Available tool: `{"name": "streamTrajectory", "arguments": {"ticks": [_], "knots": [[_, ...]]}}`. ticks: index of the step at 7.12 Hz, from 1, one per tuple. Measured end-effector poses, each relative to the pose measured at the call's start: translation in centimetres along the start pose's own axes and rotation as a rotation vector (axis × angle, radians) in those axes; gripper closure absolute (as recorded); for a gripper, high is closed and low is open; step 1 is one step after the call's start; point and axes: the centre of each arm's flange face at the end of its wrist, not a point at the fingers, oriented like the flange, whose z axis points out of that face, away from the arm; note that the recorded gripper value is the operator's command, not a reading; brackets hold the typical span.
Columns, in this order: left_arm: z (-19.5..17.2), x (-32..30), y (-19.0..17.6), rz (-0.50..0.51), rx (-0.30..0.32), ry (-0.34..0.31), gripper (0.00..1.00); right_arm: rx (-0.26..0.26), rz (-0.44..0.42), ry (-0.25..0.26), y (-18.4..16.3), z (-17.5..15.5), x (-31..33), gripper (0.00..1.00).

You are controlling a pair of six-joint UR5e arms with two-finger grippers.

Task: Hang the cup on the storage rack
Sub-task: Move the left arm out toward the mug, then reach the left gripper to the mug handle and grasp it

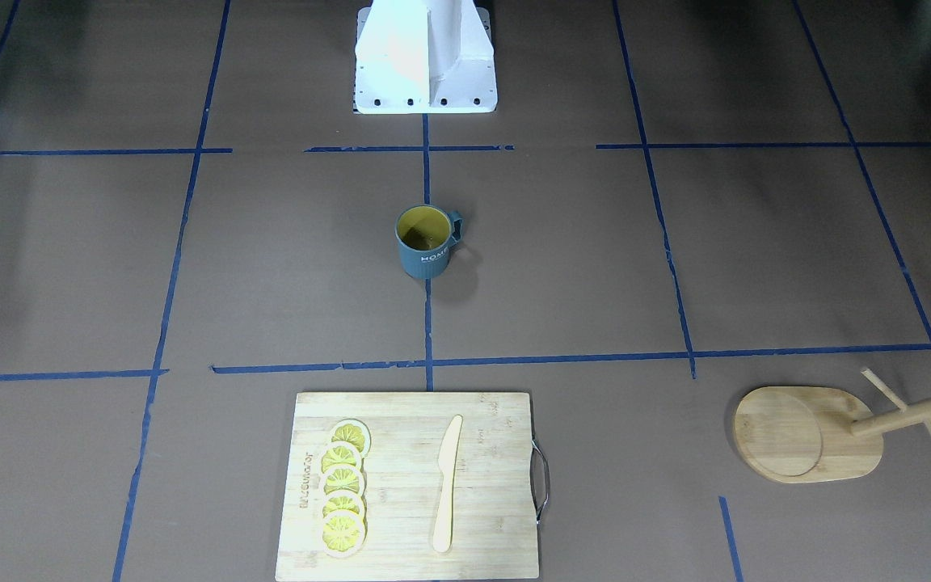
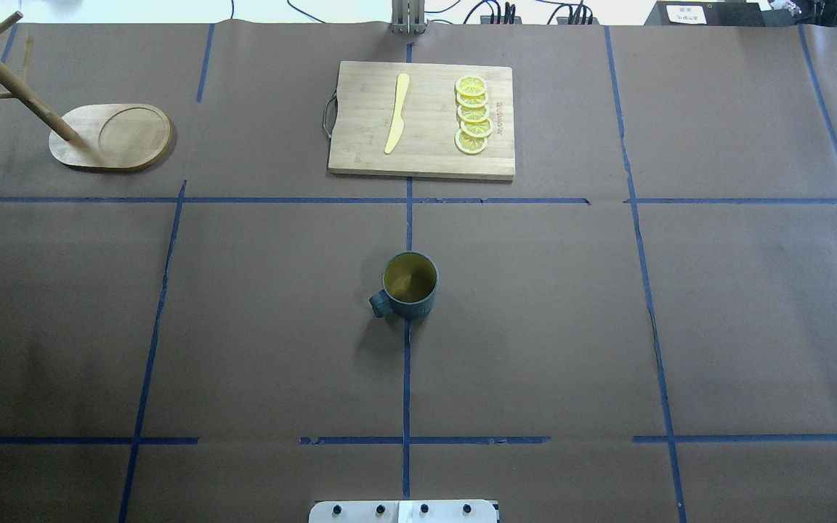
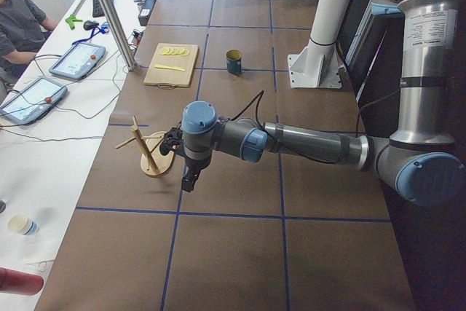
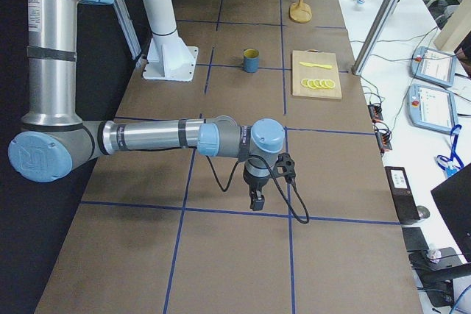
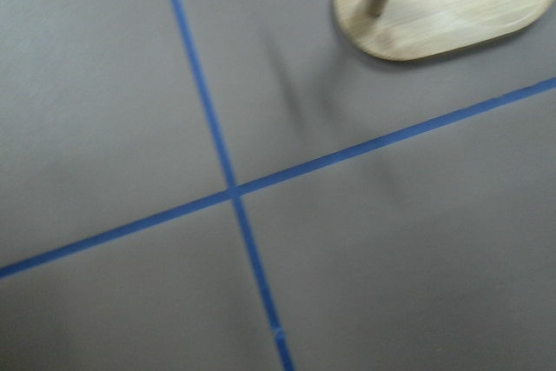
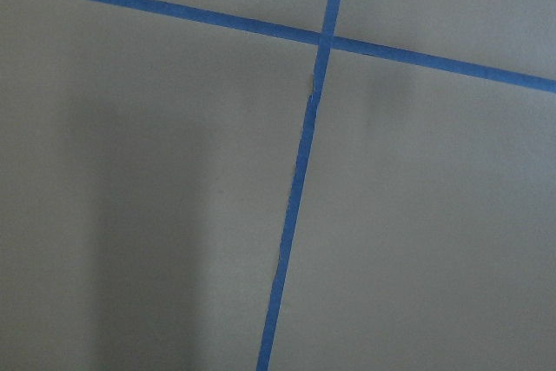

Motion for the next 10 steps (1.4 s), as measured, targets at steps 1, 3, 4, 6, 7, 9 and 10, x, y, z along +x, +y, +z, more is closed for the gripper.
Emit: {"name": "streamTrajectory", "arguments": {"ticks": [1, 3, 4, 6, 7, 9, 10], "knots": [[-0.8, 1.7, -1.0, 0.089, 0.079, 0.046, 0.0, 0.007, 0.006, 0.0, 0.2, -0.3, -0.3, 0.0], [-0.2, 7.2, -2.3, 0.326, 0.202, 0.172, 0.0, 0.017, 0.005, 0.001, 0.2, -0.8, -0.7, 0.0], [0.7, 10.2, -2.8, 0.415, 0.243, 0.224, 0.0, 0.019, 0.004, 0.001, 0.2, -0.9, -0.8, 0.0], [2.9, 17.3, -5.1, 0.539, 0.326, 0.295, 0.0, 0.023, 0.002, 0.001, 0.1, -1.1, -1.0, 0.0], [4.9, 21.7, -6.4, 0.567, 0.361, 0.311, 0.0, 0.024, 0.002, 0.001, 0.1, -1.1, -1.0, 0.0], [9.9, 31.0, -7.2, 0.578, 0.466, 0.313, 0.0, 0.023, 0.003, 0.001, 0.1, -1.2, -1.0, 0.0], [12.3, 35.3, -6.7, 0.578, 0.52, 0.3, 0.0, 0.023, 0.003, 0.001, 0.1, -1.1, -1.0, 0.0]]}}
